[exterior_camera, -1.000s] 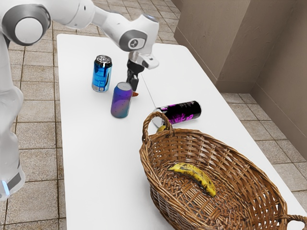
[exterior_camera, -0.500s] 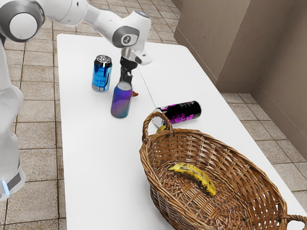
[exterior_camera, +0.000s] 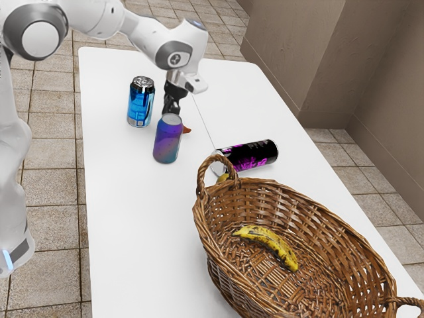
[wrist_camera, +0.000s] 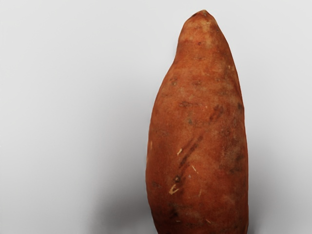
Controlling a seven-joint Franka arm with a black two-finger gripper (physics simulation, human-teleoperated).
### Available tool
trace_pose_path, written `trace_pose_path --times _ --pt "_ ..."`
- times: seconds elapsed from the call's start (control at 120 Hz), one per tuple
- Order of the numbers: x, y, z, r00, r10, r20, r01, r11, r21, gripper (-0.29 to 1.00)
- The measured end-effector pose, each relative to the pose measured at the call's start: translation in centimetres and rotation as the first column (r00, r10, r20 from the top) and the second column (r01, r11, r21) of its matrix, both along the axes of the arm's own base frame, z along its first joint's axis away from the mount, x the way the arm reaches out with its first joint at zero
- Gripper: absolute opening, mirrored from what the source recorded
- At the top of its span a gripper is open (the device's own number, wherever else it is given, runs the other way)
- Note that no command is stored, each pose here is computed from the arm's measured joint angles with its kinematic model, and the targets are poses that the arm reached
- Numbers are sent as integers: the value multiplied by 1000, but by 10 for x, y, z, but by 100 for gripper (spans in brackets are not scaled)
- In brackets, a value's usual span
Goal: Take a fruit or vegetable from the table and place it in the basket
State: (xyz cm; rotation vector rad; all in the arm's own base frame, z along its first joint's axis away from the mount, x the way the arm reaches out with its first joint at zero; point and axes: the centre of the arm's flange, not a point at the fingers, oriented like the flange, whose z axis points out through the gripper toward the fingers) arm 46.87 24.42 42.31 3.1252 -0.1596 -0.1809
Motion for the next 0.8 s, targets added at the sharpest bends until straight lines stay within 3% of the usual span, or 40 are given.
trace_pose_path --times 0.8 --pt "25 -22 -1 998 -59 -1 59 998 20 65"
